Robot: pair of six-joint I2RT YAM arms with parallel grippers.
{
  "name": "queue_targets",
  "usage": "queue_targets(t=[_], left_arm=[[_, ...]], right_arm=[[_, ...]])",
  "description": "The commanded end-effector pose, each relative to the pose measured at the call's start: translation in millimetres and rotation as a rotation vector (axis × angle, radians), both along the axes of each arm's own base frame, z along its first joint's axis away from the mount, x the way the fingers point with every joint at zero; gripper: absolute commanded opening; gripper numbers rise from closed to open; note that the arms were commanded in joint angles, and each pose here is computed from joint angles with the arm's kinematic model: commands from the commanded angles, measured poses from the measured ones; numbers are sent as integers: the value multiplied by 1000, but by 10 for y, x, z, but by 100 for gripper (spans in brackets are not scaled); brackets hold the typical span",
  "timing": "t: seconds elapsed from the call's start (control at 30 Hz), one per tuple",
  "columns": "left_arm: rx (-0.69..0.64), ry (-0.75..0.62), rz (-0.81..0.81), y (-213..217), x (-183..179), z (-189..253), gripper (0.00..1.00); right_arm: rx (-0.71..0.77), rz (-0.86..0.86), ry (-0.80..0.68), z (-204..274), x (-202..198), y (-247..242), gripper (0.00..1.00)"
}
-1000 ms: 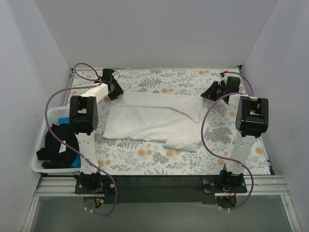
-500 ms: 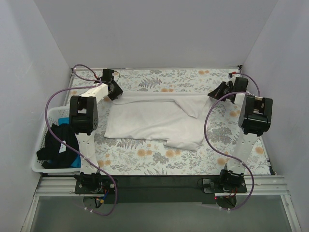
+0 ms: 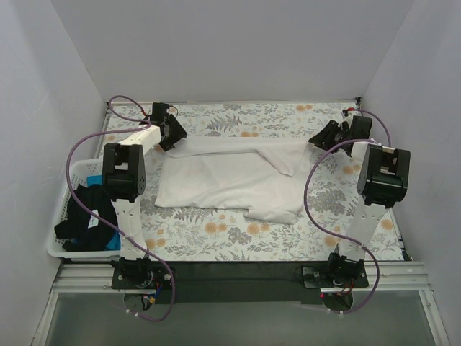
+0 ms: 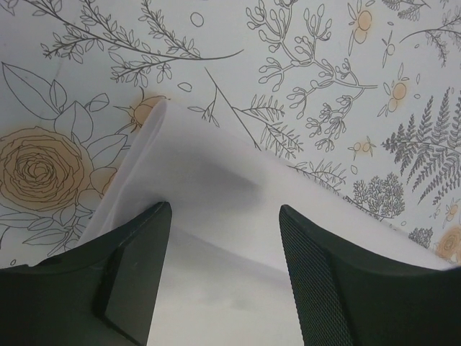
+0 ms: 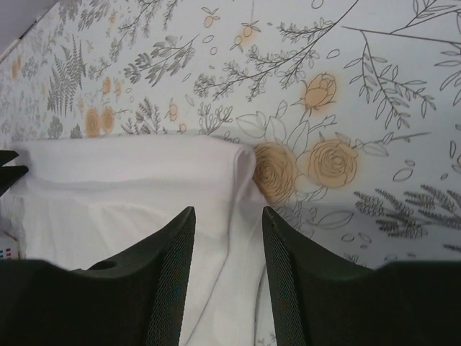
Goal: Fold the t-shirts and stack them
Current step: Fold the tshirt
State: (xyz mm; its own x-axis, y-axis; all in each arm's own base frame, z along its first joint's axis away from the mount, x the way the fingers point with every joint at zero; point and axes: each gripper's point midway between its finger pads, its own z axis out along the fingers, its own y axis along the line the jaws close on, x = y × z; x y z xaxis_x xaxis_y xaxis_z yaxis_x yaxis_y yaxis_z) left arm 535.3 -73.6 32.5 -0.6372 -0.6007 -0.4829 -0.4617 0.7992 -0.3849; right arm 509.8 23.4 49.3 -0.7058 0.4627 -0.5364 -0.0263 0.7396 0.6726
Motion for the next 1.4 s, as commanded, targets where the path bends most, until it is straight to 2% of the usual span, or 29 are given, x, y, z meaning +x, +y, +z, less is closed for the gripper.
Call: queue_targets(t=[0.0, 0.13, 0.33, 0.47, 0.6, 0.73, 0.87, 1.1, 1.37], left_arm=[[6, 30, -43, -4, -187, 121, 61], [4, -33, -63, -78, -181, 440, 64], [36, -107, -37, -6, -378, 875, 64], [93, -105, 14, 165, -669, 993, 64], [118, -60, 18, 225, -1095, 949, 64], [154, -49, 8, 249, -1565, 864, 64], [189, -34, -3, 283, -1848, 710, 64], [200, -21, -21, 290, -1933, 606, 64], [208, -32, -26, 295, -1931, 634, 64]], right_arm=[[-66, 0, -100, 468, -99, 53, 50], [-157, 25, -91, 573, -387, 217, 49], [-332, 124, -25, 398, -820, 617, 47], [-485, 191, -48, 352, -931, 771, 46], [-677, 350, -154, 413, -1008, 1126, 46], [-796, 445, -233, 458, -1002, 1397, 43], [-821, 535, -269, 405, -948, 1685, 37], [-835, 577, -257, 217, -760, 1816, 18], [-874, 589, -234, 102, -703, 1777, 14]])
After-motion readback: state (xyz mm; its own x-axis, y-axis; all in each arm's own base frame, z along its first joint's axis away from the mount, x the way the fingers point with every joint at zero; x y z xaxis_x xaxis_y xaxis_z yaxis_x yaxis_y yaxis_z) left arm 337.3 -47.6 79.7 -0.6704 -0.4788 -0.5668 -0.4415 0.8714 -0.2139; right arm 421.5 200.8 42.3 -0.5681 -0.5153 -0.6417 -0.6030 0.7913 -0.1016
